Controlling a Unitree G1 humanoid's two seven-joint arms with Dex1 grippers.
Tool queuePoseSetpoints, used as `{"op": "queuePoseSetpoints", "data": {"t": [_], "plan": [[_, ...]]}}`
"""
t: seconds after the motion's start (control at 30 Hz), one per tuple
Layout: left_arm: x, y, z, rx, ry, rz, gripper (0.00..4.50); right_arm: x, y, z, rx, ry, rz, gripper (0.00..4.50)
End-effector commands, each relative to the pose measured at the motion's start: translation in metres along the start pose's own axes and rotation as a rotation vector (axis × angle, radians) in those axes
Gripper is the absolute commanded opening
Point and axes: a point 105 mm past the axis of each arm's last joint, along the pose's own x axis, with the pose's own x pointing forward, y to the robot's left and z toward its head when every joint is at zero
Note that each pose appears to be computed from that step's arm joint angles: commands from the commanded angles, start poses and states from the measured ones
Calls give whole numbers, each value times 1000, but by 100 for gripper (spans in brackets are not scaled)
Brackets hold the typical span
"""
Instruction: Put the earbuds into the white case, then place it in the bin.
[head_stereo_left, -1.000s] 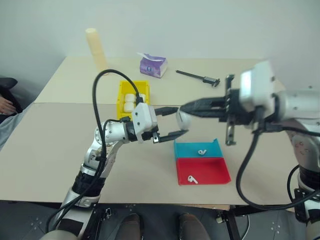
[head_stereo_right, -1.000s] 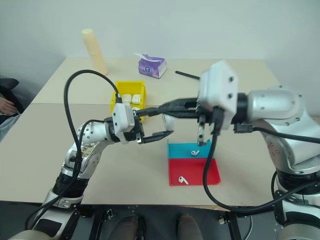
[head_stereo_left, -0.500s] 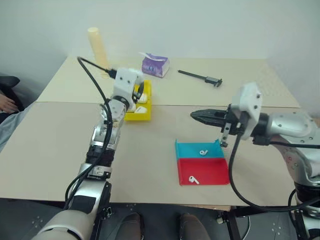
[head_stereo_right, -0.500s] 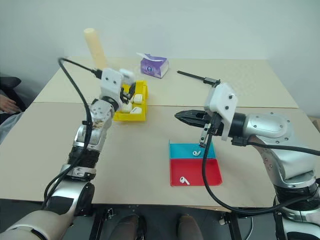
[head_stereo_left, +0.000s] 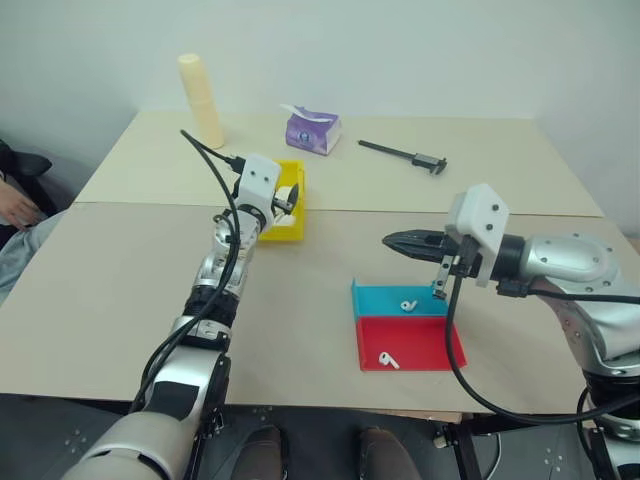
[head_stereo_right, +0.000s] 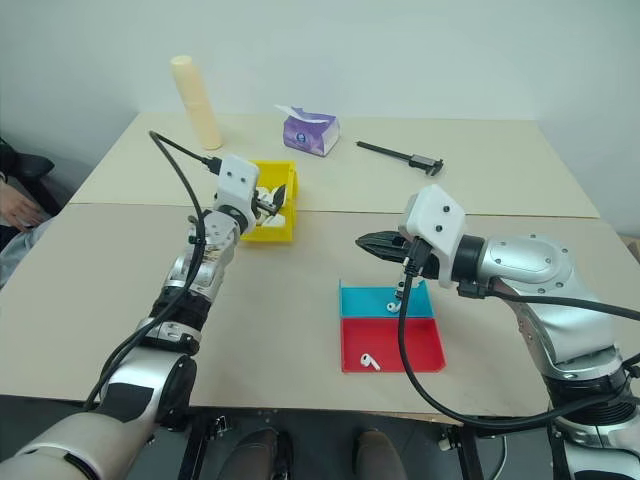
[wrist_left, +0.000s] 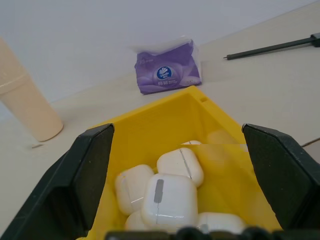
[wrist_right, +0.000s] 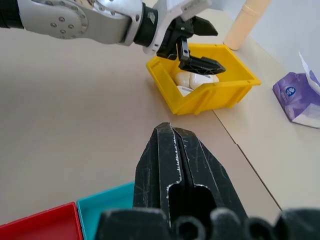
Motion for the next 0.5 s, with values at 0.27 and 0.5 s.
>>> {"op": "queuePoseSetpoints", "data": {"t": [0.27, 0.5], "plan": [[-132, -10, 62, -209, -217, -537, 445, -55, 11, -16, -190, 57, 116, 0], [-190, 2, 50, -99, 8, -621, 445, -91, -1, -28, -323, 126, 169, 0]]}}
